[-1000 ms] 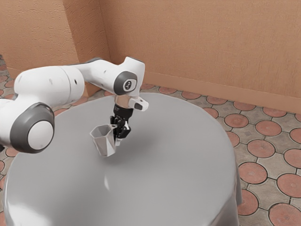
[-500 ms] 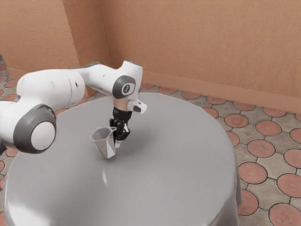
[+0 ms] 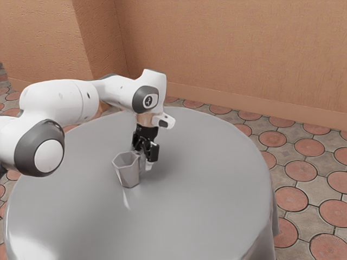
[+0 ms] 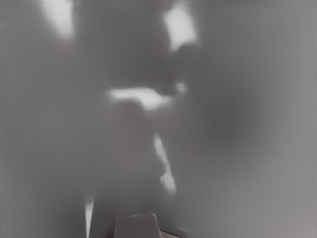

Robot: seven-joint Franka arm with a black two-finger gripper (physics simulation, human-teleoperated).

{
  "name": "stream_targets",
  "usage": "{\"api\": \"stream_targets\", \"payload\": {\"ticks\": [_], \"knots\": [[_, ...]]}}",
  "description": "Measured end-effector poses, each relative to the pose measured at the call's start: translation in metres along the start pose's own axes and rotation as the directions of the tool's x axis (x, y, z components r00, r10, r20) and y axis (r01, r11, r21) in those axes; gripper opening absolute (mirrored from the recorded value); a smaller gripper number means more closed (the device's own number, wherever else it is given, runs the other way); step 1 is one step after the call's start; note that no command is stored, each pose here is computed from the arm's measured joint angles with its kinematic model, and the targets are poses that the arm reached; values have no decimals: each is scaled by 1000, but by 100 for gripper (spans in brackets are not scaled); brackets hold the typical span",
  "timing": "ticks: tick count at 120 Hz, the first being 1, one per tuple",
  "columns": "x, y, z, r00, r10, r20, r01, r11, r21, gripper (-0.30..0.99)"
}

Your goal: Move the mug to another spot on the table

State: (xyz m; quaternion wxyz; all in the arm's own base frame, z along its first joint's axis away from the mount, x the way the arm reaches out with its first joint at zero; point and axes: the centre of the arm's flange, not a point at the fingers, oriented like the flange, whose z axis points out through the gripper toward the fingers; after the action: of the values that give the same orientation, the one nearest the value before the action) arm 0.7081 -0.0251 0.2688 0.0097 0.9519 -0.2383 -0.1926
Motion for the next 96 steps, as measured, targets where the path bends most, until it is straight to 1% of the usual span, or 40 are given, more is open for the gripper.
{"api": "stream_targets", "payload": {"ticks": [15, 31, 39, 45, 52, 61, 72, 87, 96], "knots": [[2, -2, -10, 999, 1, -44, 0, 1000, 19, 64], [-3, -1, -40, 994, 3, -110, 3, 999, 55, 67], [-13, 3, -67, 988, 7, -154, 5, 997, 81, 67], [-20, 10, -81, 986, 21, -165, -1, 992, 123, 68], [-37, 16, -106, 979, 21, -203, 11, 987, 158, 68], [-62, 26, -136, 966, 5, -258, 41, 984, 173, 68], [-90, 30, -155, 947, -31, -318, 95, 978, 188, 69], [-144, 34, -198, 908, -104, -406, 195, 962, 189, 69], [-168, 42, -219, 890, -142, -434, 238, 955, 177, 69]]}}
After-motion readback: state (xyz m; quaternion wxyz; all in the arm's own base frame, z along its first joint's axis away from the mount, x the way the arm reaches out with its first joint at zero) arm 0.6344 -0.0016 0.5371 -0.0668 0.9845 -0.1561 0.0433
